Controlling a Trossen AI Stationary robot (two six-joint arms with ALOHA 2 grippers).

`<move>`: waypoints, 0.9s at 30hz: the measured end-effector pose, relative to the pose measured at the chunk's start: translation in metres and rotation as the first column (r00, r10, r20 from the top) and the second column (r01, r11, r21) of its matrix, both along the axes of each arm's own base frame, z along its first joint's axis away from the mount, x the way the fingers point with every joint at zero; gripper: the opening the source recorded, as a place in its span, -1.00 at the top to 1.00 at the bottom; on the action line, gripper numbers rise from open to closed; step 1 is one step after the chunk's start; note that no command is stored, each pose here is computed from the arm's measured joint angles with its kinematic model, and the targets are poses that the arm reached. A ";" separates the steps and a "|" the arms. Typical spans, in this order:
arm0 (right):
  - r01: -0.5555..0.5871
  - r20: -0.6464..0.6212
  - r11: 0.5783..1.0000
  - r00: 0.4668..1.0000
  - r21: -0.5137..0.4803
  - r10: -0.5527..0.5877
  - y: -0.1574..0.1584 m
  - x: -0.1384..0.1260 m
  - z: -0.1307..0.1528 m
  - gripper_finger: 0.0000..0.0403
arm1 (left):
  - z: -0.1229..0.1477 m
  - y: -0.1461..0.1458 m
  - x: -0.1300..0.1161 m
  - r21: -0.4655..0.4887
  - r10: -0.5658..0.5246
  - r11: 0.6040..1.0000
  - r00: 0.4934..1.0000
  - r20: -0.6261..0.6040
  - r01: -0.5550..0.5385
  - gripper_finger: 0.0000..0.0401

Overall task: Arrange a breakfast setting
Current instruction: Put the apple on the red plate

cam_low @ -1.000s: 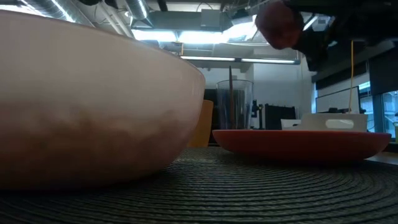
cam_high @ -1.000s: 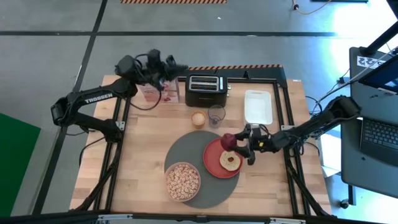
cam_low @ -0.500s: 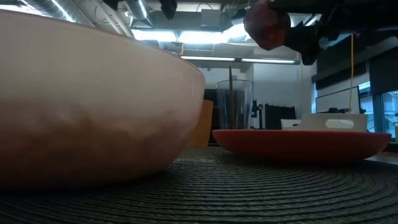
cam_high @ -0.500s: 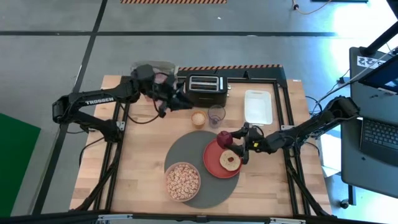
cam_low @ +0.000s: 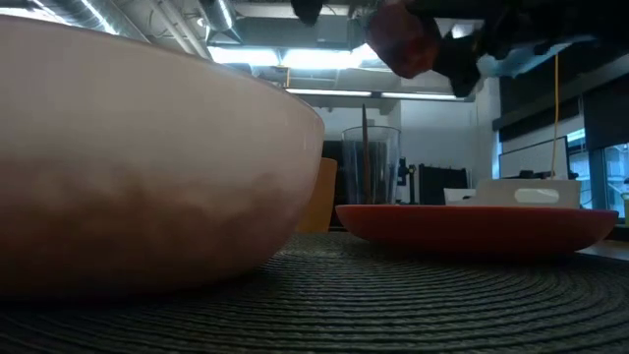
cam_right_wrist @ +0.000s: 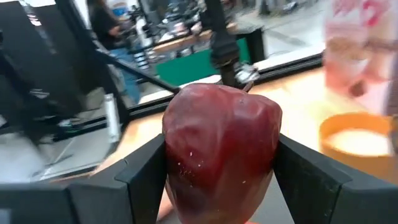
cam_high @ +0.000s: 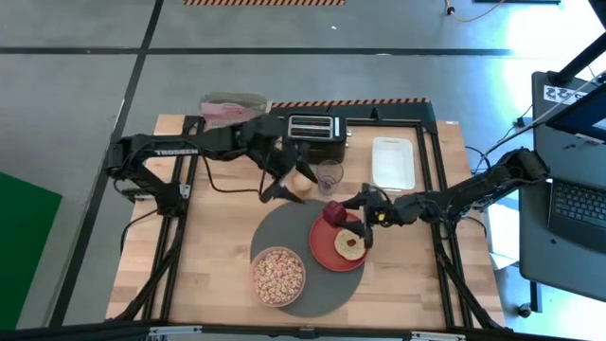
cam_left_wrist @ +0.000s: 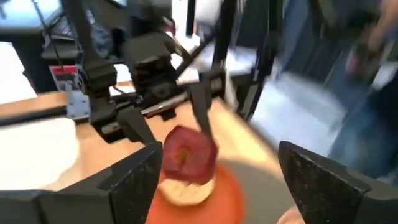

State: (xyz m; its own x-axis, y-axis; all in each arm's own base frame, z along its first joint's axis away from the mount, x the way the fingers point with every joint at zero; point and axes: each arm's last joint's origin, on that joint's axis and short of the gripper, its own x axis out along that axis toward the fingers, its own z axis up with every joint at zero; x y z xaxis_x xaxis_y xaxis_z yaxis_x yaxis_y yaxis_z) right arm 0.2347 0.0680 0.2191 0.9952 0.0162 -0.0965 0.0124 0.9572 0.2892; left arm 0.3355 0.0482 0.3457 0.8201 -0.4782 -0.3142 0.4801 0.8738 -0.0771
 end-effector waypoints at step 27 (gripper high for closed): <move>-0.273 -0.080 0.959 0.957 0.073 0.278 -0.048 0.025 0.029 -0.28 | -0.013 -0.041 0.039 0.465 -0.080 0.878 0.992 -0.094 0.115 -0.73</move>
